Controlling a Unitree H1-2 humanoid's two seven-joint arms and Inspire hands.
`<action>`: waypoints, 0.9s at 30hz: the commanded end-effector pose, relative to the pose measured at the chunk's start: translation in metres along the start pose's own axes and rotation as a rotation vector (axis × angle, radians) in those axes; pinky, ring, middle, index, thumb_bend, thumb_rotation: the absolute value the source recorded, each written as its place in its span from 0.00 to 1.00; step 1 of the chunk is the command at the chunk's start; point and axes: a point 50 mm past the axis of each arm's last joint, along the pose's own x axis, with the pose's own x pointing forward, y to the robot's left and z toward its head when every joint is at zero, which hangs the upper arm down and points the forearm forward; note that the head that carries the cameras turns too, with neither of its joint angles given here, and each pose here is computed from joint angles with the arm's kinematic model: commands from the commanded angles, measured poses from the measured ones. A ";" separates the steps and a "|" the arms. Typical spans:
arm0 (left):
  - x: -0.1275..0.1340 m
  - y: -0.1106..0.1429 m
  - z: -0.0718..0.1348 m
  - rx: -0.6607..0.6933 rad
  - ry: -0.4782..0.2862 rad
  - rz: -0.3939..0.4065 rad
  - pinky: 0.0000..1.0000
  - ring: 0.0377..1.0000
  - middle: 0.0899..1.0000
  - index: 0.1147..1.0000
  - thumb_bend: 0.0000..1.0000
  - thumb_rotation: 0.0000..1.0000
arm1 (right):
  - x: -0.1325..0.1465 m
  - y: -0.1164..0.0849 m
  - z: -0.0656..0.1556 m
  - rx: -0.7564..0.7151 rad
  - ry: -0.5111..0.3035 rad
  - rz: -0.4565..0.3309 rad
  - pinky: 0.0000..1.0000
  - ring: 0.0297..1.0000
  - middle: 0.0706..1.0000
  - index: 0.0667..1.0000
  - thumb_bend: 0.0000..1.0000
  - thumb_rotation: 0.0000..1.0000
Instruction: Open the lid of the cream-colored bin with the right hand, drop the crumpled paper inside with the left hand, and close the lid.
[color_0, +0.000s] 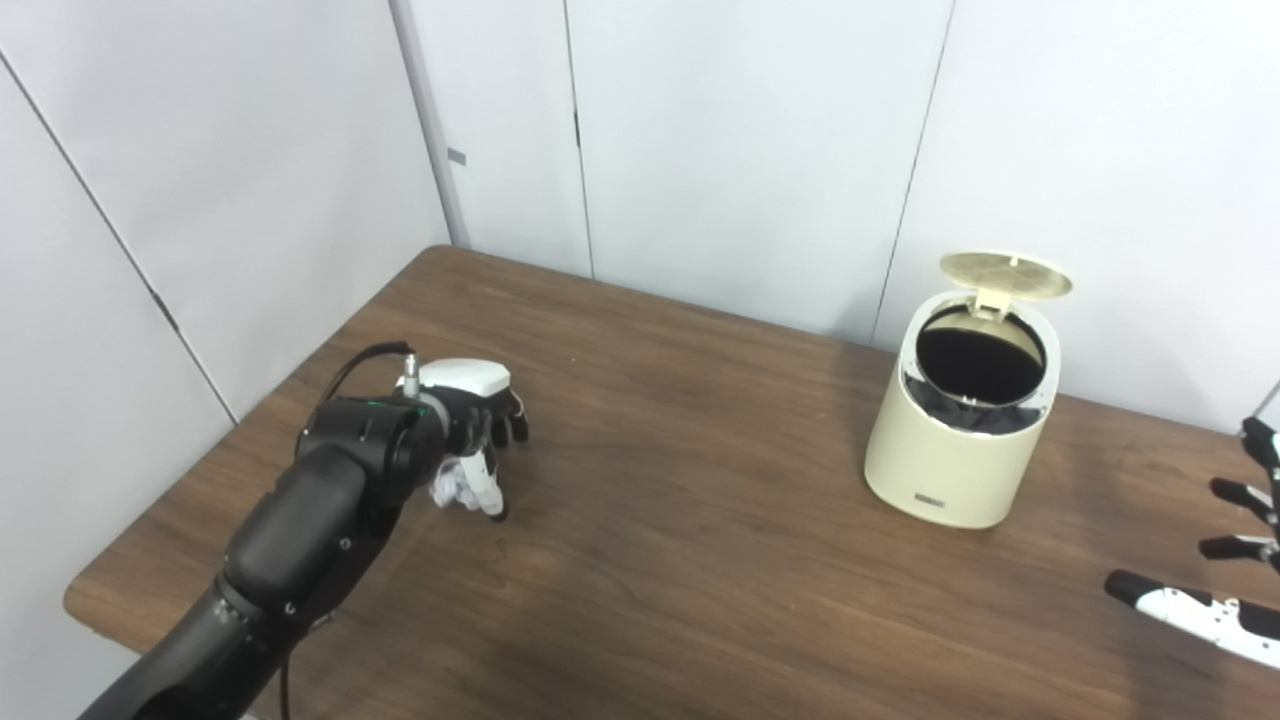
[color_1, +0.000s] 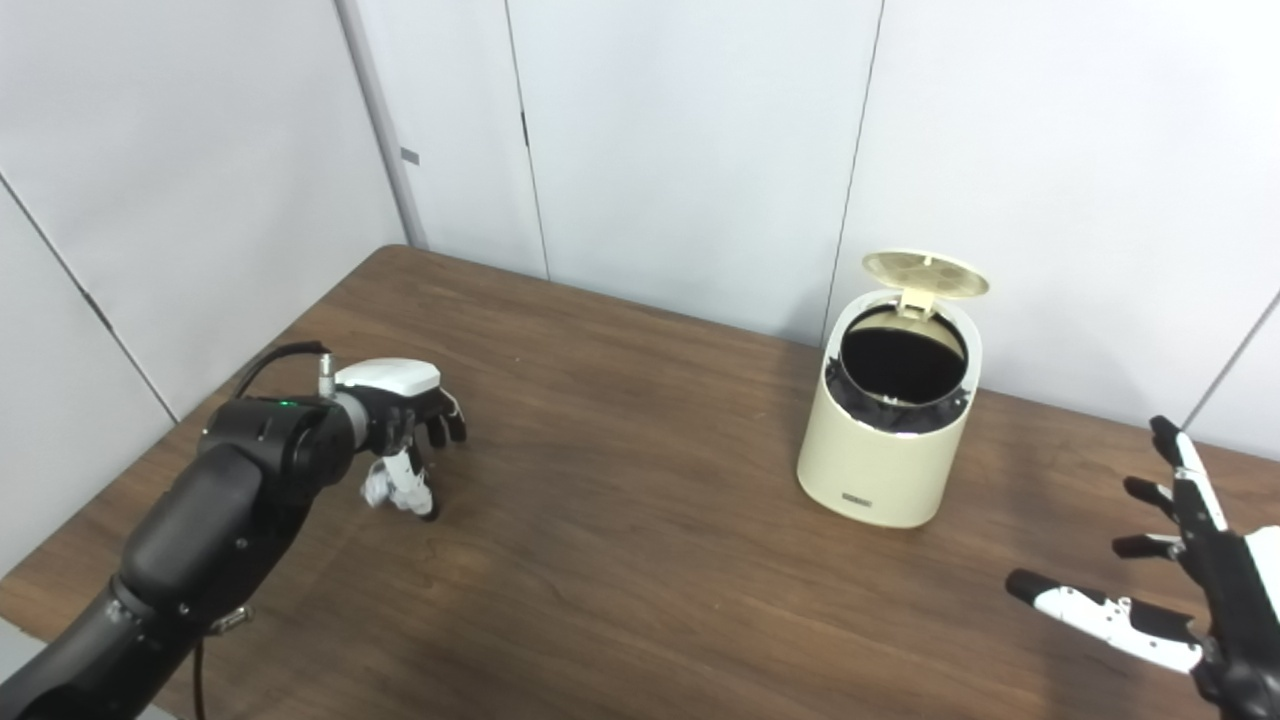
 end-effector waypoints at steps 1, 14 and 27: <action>0.003 -0.012 -0.012 0.017 0.044 -0.111 0.64 0.78 0.86 0.79 0.79 0.00 | 0.008 -0.012 0.014 -0.026 -0.070 -0.037 0.65 0.87 0.98 1.00 0.81 0.36; -0.003 -0.005 -0.016 0.010 0.011 -0.151 0.72 0.85 0.91 0.84 0.83 0.00 | 0.008 -0.011 0.016 -0.030 -0.073 -0.039 0.64 0.87 0.98 1.00 0.81 0.36; -0.010 -0.005 -0.024 0.054 0.069 -0.103 0.62 0.75 0.86 0.81 0.77 0.00 | 0.006 -0.011 0.013 -0.018 -0.068 -0.037 0.64 0.87 0.98 1.00 0.81 0.37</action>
